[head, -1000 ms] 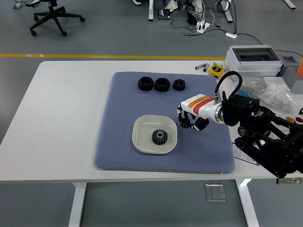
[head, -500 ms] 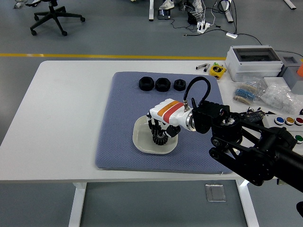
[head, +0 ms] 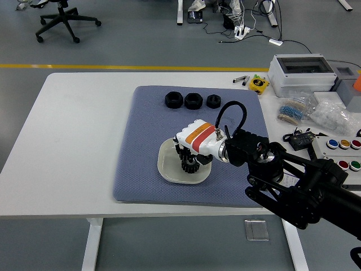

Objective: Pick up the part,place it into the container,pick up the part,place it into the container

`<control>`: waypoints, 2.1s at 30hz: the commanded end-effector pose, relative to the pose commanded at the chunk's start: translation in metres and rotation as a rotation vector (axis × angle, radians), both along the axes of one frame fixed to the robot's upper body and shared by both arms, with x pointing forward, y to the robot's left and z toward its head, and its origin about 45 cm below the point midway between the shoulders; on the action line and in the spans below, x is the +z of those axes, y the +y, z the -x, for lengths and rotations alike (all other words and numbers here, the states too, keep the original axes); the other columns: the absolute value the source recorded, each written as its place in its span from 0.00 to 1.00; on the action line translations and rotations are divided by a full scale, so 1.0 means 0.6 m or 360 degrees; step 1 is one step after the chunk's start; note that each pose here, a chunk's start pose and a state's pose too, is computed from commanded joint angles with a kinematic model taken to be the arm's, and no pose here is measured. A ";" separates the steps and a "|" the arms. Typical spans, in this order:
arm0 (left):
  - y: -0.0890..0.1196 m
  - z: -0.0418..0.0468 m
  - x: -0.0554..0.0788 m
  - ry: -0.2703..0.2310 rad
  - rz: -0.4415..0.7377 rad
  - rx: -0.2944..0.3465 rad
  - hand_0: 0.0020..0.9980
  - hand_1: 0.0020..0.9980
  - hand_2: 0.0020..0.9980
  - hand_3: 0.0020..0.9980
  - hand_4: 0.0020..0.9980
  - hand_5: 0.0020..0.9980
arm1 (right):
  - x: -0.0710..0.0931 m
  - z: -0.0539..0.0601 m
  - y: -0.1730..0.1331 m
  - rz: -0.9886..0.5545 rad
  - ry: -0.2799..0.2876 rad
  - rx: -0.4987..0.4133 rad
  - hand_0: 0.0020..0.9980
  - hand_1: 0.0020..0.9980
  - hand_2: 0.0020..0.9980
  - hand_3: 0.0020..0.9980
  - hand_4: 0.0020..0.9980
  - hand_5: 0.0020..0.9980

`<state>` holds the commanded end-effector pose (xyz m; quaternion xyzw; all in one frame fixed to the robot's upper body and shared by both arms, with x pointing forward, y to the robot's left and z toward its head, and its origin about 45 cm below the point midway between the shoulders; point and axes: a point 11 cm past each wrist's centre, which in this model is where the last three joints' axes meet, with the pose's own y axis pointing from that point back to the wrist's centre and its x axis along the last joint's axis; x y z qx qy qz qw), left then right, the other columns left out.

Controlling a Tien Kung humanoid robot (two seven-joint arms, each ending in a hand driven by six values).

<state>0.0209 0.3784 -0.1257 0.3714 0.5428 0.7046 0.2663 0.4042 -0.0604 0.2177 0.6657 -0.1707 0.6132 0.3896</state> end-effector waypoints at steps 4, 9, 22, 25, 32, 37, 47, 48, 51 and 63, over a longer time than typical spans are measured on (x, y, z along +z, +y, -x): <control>0.000 0.002 0.000 0.0003 0.0001 -0.0001 0.88 0.83 0.86 0.62 0.57 0.73 | -0.007 0.001 -0.007 0.0019 0.0024 -0.0005 0.42 0.41 0.48 0.53 0.59 0.04; 0.000 0.002 0.000 0.0002 0.0000 0.0000 0.88 0.83 0.85 0.62 0.57 0.72 | -0.013 0.004 -0.010 0.0046 0.0024 0.0006 0.42 0.41 0.50 0.57 0.63 0.04; -0.001 -0.002 0.000 -0.0007 0.0003 0.0000 0.88 0.83 0.85 0.62 0.57 0.73 | -0.009 0.001 -0.010 0.0072 -0.0013 0.0033 0.42 0.43 0.59 0.82 0.82 0.08; -0.001 -0.003 0.000 -0.0009 0.0003 0.0002 0.88 0.83 0.85 0.62 0.58 0.74 | -0.009 -0.001 -0.012 0.0084 -0.0016 0.0032 0.42 0.44 0.62 0.84 0.85 0.10; -0.001 -0.003 0.000 -0.0011 0.0003 0.0005 0.88 0.83 0.85 0.62 0.57 0.74 | 0.003 -0.009 -0.026 0.0130 -0.0048 0.0014 0.42 0.45 0.65 0.85 0.86 0.09; 0.000 -0.004 0.000 -0.0014 0.0002 0.0011 0.88 0.83 0.86 0.62 0.57 0.74 | 0.049 -0.040 -0.069 0.0180 -0.0104 -0.0104 0.45 0.50 0.72 0.89 0.89 0.12; 0.000 -0.002 0.000 -0.0009 0.0004 0.0014 0.88 0.83 0.86 0.61 0.56 0.73 | 0.196 -0.095 -0.165 -0.0374 -0.0276 -0.0361 0.53 0.62 0.79 0.90 0.94 0.16; 0.000 -0.002 0.000 -0.0010 0.0004 0.0015 0.88 0.83 0.86 0.61 0.56 0.73 | 0.203 -0.097 -0.172 -0.0448 -0.0280 -0.0374 0.53 0.62 0.79 0.90 0.94 0.16; 0.000 -0.003 0.000 -0.0013 0.0004 0.0016 0.88 0.83 0.86 0.61 0.55 0.72 | 0.228 -0.100 -0.195 -0.0759 -0.0310 -0.0395 0.69 0.75 0.84 0.92 0.98 0.39; 0.001 -0.005 0.001 -0.0013 -0.0002 0.0009 0.88 0.84 0.86 0.61 0.54 0.73 | 0.279 -0.062 -0.229 -0.1717 -0.0070 -0.0273 0.84 0.84 0.89 0.96 1.00 0.81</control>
